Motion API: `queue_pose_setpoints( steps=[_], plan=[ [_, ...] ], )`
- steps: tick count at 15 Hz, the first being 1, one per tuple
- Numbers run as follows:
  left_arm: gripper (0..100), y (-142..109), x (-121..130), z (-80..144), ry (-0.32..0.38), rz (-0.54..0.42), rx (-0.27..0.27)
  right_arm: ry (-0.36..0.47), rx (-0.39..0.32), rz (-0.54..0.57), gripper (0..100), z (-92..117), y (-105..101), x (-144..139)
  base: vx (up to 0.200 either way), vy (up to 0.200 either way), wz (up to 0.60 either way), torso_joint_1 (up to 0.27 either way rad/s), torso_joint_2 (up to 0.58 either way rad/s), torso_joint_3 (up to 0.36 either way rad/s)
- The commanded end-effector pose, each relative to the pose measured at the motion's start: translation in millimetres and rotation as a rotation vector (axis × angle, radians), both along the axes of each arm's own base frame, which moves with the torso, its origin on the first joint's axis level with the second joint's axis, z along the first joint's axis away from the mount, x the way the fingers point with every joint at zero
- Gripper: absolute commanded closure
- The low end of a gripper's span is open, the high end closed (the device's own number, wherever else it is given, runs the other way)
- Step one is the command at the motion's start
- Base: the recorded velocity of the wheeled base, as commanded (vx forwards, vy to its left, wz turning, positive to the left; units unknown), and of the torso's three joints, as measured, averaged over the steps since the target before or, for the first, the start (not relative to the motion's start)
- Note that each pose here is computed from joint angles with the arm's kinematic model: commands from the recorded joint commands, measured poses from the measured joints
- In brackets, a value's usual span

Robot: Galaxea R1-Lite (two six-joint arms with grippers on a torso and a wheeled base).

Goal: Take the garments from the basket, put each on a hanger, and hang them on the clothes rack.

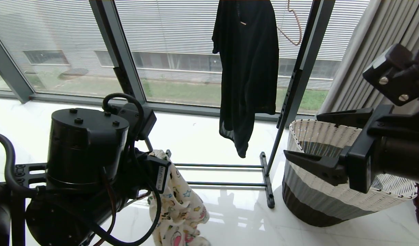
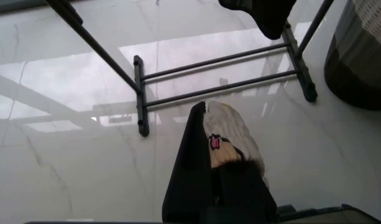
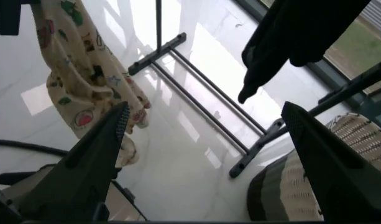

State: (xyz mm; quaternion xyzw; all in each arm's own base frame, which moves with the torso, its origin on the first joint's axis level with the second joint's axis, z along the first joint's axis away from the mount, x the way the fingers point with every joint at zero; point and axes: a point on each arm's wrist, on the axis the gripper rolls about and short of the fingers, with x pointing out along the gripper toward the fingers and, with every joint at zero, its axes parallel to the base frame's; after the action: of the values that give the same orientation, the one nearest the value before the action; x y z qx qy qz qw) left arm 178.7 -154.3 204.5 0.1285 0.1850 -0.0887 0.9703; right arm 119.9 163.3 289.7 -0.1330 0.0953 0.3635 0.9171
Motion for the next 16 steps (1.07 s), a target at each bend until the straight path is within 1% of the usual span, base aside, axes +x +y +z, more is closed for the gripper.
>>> queue_pose_setpoints(
  steps=[1, 2, 4, 5, 6, 7, 8, 10, 14, 16],
  plan=[
    [100, 3.2, -1.6, 1.8, -0.009, 0.010, -0.003, -0.012, 0.017, -0.116, 0, 1.8, -25.5, 8.3, 0.000, 0.000, 0.00, 0.000, 0.00, 0.000],
    [100, 10.9, -0.6, 5.2, -0.021, 0.035, -0.007, -0.011, 0.012, -0.201, 0, 0.3, -39.3, 16.9, 0.000, 0.000, 0.00, 0.000, 0.00, 0.000],
    [100, 30.2, -0.7, 15.1, -0.062, 0.074, 0.035, -0.016, 0.012, -0.374, 0, 0.5, -65.7, 34.7, 0.000, 0.000, 0.00, 0.000, 0.00, 0.000],
    [100, 40.5, -2.6, 19.5, -0.080, 0.095, 0.045, -0.015, 0.011, -0.437, 0, 0.1, -75.6, 40.6, 0.000, 0.000, 0.00, 0.000, 0.00, 0.000],
    [100, 44.7, -3.1, 20.4, -0.085, 0.107, 0.047, -0.015, 0.010, -0.465, 0, 0.1, -79.9, 42.8, 0.000, 0.000, 0.00, 0.000, 0.00, 0.000],
    [100, 58.5, -4.7, 23.8, -0.101, 0.157, 0.041, -0.012, 0.004, -0.541, 0, -1.3, -91.1, 49.0, 0.000, 0.000, 0.00, 0.000, 0.00, 0.000],
    [100, 66.1, -5.6, 25.0, -0.108, 0.188, 0.037, -0.008, -0.018, -0.612, 0, -5.9, -98.3, 51.9, 0.000, 0.000, 0.00, 0.000, 0.00, 0.000],
    [100, 75.1, -5.9, 28.5, -0.122, 0.229, 0.029, -0.020, -0.080, -0.735, 0, -12.3, -105.1, 52.2, 0.000, 0.000, 0.00, 0.000, 0.00, 0.000],
    [100, 82.5, -11.5, 33.5, -0.146, 0.251, 0.015, -0.021, -0.085, -0.745, 0, -14.2, -106.7, 48.5, 0.000, 0.000, 0.00, 0.000, 0.00, 0.000],
    [100, 85.5, -16.8, 34.1, -0.155, 0.246, 0.031, -0.025, -0.085, -0.741, 0, -13.6, -106.4, 49.1, 0.000, 0.000, 0.00, 0.018, -0.05, -0.040]
  ],
)
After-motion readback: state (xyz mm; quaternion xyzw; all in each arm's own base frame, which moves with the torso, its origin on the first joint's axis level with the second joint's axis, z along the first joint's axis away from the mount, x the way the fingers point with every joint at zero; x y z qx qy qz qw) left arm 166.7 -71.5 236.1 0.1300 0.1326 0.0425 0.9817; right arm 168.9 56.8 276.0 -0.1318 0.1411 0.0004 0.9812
